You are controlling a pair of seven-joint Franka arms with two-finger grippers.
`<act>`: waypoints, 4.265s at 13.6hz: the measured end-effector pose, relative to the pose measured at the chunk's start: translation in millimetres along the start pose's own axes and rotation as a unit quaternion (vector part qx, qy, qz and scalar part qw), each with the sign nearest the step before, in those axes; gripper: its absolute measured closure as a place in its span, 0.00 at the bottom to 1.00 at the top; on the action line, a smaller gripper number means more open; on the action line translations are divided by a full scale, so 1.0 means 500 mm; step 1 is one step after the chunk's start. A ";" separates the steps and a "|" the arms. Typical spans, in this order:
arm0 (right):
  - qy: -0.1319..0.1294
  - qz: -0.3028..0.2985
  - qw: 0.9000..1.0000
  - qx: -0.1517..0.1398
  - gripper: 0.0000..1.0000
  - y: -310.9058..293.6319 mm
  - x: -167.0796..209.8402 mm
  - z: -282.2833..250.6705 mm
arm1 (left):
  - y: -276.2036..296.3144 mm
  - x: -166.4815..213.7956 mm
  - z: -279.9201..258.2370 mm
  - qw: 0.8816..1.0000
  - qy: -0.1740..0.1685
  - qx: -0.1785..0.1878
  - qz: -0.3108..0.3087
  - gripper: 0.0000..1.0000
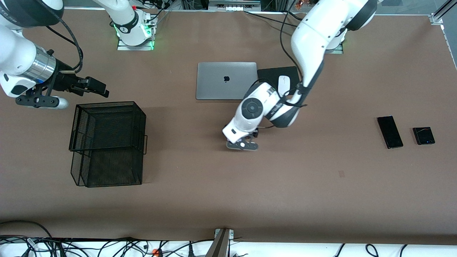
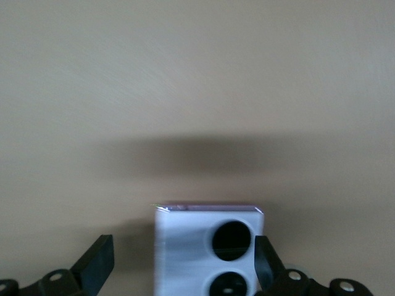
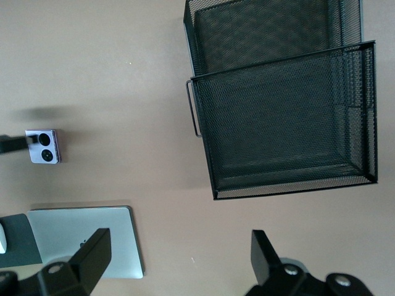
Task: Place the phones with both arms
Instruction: 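Set the white phone beside the laptop while the right gripper approaches, then grasp the white phone with the right gripper while the left gripper reaches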
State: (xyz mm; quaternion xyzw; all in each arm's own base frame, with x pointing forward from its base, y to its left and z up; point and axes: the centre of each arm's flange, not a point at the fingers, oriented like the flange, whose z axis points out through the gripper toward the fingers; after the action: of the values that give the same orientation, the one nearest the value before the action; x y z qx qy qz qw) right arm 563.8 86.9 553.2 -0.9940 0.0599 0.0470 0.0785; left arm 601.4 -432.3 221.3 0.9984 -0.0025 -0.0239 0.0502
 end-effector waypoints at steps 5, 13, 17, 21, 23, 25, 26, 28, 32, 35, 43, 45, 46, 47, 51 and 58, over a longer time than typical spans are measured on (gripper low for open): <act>0.012 0.033 0.999 0.000 0.00 -0.079 0.001 0.032 | -0.259 0.100 -0.285 0.999 -0.027 0.033 -0.007 0.00; 0.071 0.116 0.991 0.016 0.00 -0.369 0.020 0.276 | -0.704 0.110 -0.534 0.992 -0.073 0.082 -0.057 0.00; 0.094 0.087 0.991 -0.035 0.00 -0.482 -0.009 0.382 | -0.792 0.067 -0.687 0.995 -0.033 0.090 -0.019 0.00; 0.102 0.098 0.988 -0.053 0.00 -0.621 -0.064 0.489 | -0.788 0.055 -0.685 0.995 -0.039 0.087 -0.011 0.00; 0.107 0.098 0.988 -0.052 0.00 -0.683 -0.080 0.533 | -0.779 0.055 -0.679 0.995 -0.041 0.086 -0.007 0.00; 0.113 0.089 0.988 -0.048 0.00 -0.731 -0.085 0.570 | -0.778 0.055 -0.679 0.995 -0.041 0.086 -0.007 0.00; 0.118 0.086 0.988 -0.044 0.00 -0.750 -0.084 0.589 | -0.778 0.054 -0.679 0.995 -0.041 0.086 -0.007 0.00; 0.129 0.100 0.986 -0.031 0.00 -0.779 -0.081 0.634 | -0.780 0.054 -0.679 0.995 -0.042 0.086 -0.007 0.00; 0.151 0.105 0.983 -0.026 0.00 -0.794 -0.081 0.745 | -0.782 0.054 -0.677 0.995 -0.043 0.086 -0.008 0.00; 0.152 0.097 0.983 -0.028 0.00 -0.799 -0.088 0.796 | -0.783 0.054 -0.676 0.995 -0.044 0.086 -0.009 0.00; 0.164 0.069 0.983 -0.045 0.00 -0.812 -0.111 0.879 | -0.787 0.052 -0.668 0.995 -0.050 0.086 -0.010 0.00; 0.179 0.055 0.981 -0.052 0.00 -0.805 -0.098 0.882 | -0.788 0.051 -0.668 0.995 -0.050 0.086 -0.010 0.00; 0.183 0.051 0.980 -0.052 0.00 -0.803 -0.093 0.881 | -0.788 0.051 -0.668 0.995 -0.050 0.086 -0.011 0.00; 0.186 0.049 0.980 -0.049 0.00 -0.803 -0.091 0.882 | -0.788 0.051 -0.668 0.995 -0.051 0.086 -0.011 0.00; 0.194 0.036 0.980 -0.035 0.00 -0.806 -0.090 0.902 | -0.790 0.051 -0.668 0.995 -0.052 0.087 -0.011 0.00; 0.196 -0.008 0.980 -0.043 0.10 -0.805 -0.095 0.926 | -0.794 0.050 -0.668 0.995 -0.053 0.087 -0.013 0.00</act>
State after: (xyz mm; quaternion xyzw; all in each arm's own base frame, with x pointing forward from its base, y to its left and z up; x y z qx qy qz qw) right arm 528.8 561.9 163.6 -0.9869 0.0643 -0.1464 0.0224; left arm 643.6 -4.2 512.1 0.9963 0.0056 -0.0768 -0.0369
